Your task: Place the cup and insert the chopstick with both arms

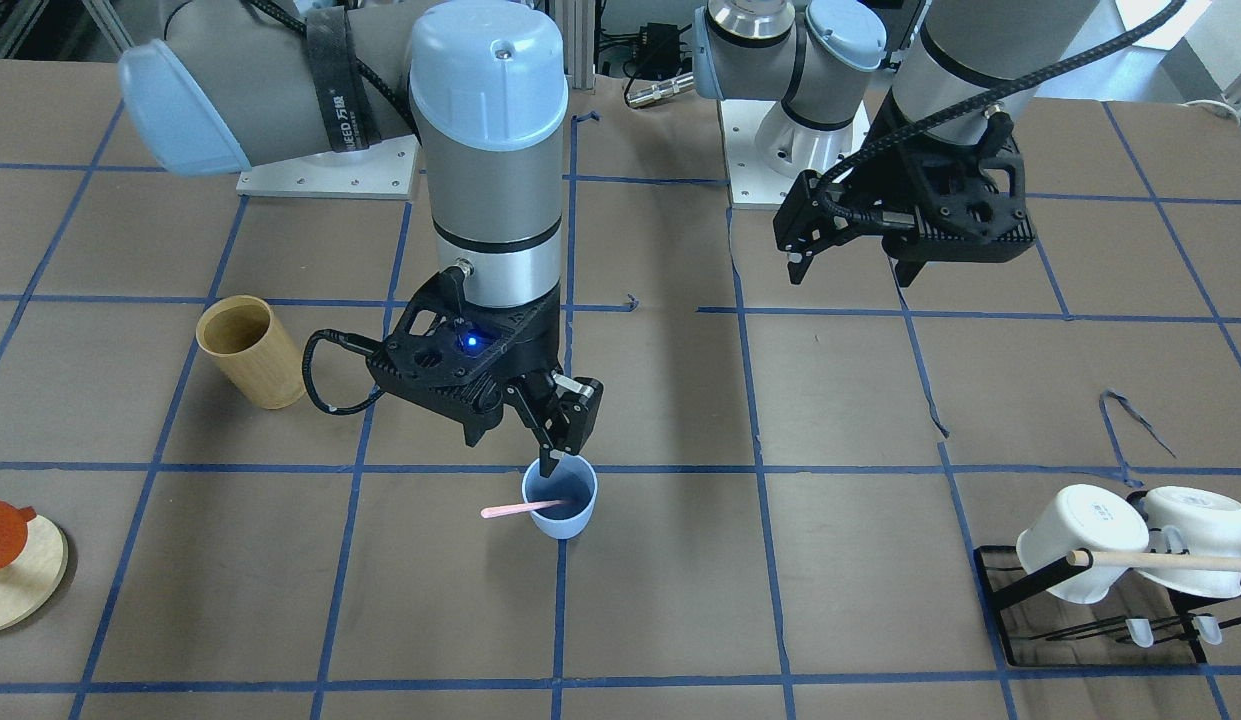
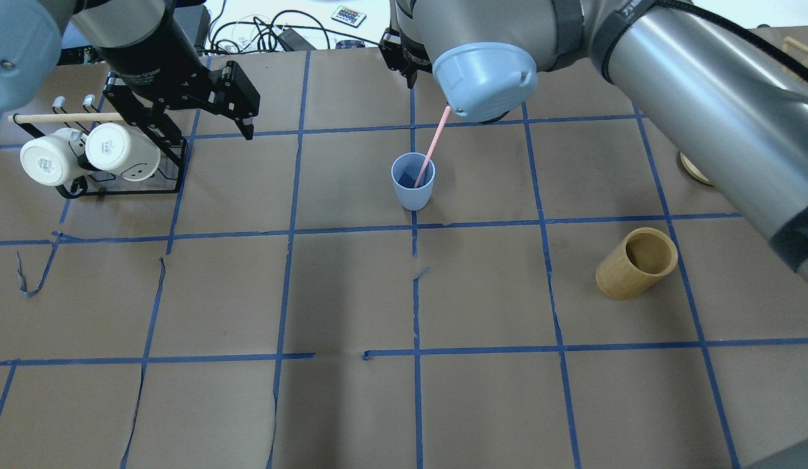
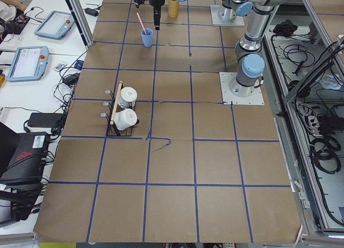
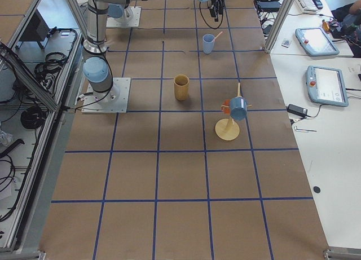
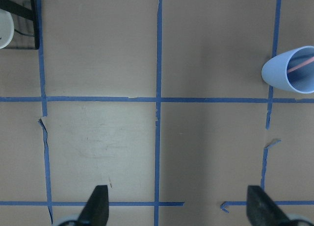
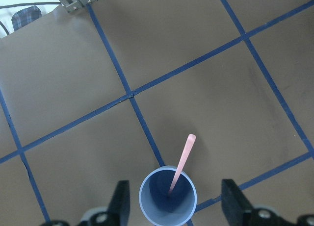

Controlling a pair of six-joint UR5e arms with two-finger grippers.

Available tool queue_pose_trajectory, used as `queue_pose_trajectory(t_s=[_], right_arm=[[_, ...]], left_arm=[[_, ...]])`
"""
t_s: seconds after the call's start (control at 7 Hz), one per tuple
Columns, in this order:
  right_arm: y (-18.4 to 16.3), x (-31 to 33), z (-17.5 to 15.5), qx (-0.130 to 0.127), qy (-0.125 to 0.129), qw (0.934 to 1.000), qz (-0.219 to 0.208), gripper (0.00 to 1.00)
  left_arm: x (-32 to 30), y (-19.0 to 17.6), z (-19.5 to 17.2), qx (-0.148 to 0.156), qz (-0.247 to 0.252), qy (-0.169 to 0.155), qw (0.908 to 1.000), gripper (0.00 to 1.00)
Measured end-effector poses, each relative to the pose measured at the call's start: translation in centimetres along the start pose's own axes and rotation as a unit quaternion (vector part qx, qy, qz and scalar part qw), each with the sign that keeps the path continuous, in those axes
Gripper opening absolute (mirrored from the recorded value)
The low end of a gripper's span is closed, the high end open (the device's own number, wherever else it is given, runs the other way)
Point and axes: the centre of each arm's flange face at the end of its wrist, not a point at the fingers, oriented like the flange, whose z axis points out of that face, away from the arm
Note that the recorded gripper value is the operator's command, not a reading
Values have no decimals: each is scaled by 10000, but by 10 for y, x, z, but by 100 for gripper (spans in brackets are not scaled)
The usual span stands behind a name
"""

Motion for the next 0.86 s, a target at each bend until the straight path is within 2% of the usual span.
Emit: queue_pose_trajectory(t_s=[0.14, 0.29, 0.43, 0.57, 0.71, 0.86], right_arm=[[-5, 7, -4, -12, 61, 9999, -121, 100], [-20, 31, -12, -157, 233, 9985, -472, 100], [-40, 66, -23, -421, 430, 9951, -781, 100], [-60, 104, -34, -686, 527, 9923, -883, 100], [-73, 132, -40, -876, 557, 9888, -1076, 100], [-78, 148, -40, -1025, 571, 9820, -1477, 100]], left_arm=[[0, 0, 0, 2, -2, 0, 10000, 100], [-1, 0, 0, 7, -7, 1, 10000, 100], [-1, 0, 0, 8, -5, -1, 10000, 100], [-1, 0, 0, 9, -4, -2, 10000, 100], [-1, 0, 0, 8, -3, -2, 10000, 100], [-1, -1, 0, 8, -3, -2, 10000, 100]])
